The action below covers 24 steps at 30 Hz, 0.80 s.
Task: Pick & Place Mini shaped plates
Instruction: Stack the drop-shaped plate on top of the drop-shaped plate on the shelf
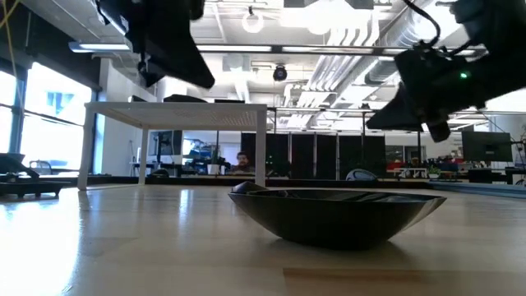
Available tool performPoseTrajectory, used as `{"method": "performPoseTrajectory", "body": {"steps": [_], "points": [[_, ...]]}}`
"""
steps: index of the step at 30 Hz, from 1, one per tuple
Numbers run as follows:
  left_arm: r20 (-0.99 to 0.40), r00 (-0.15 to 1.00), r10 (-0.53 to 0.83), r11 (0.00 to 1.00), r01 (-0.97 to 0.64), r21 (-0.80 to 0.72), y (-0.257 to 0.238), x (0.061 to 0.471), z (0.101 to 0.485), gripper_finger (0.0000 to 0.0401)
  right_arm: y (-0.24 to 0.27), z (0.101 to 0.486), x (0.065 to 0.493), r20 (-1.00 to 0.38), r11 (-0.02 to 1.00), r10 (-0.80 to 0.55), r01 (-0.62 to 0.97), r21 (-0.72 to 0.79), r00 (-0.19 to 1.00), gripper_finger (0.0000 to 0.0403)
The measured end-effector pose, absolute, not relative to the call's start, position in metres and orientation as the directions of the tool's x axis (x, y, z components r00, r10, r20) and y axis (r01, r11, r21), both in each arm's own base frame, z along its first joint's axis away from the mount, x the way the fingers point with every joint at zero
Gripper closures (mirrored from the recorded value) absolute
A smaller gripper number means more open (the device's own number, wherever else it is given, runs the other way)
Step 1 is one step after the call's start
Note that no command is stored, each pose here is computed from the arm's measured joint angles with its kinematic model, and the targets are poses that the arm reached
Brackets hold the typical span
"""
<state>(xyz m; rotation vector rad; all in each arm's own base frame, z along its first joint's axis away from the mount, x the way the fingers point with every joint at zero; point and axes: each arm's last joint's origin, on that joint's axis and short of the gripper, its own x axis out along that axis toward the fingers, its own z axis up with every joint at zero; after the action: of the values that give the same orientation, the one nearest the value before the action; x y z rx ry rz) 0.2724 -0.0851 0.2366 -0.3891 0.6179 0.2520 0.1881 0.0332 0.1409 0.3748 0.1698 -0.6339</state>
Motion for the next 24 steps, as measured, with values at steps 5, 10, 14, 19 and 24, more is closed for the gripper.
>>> {"method": "performPoseTrajectory", "body": {"steps": [5, 10, 14, 19, 24], "points": [[-0.668, 0.734, 0.125, 0.767, -0.499, -0.404, -0.091, 0.288, 0.231, 0.0324, 0.034, 0.133, 0.174, -0.225, 0.761, -0.528, 0.574, 0.303, 0.819, 0.0402], [-0.717, 0.679, 0.159, 0.572, -0.655, -0.493, -0.092, 0.303, 0.213, 0.0293, 0.036, 0.134, 0.171, -0.192, 0.786, -0.512, 0.547, 0.288, 0.837, 0.0401], [-0.756, 0.627, 0.186, 0.447, -0.739, -0.503, -0.086, 0.313, 0.19, 0.0291, 0.039, 0.136, 0.171, -0.176, 0.802, -0.5, 0.53, 0.275, 0.848, 0.0402], [-0.744, 0.637, 0.203, 0.4, -0.747, -0.531, -0.075, 0.324, 0.181, 0.029, 0.042, 0.138, 0.17, -0.171, 0.821, -0.479, 0.508, 0.261, 0.861, 0.0402], [-0.772, 0.613, 0.166, 0.377, -0.763, -0.525, -0.066, 0.332, 0.166, 0.029, 0.043, 0.138, 0.169, -0.17, 0.823, -0.48, 0.509, 0.252, 0.861, 0.0401]]}}
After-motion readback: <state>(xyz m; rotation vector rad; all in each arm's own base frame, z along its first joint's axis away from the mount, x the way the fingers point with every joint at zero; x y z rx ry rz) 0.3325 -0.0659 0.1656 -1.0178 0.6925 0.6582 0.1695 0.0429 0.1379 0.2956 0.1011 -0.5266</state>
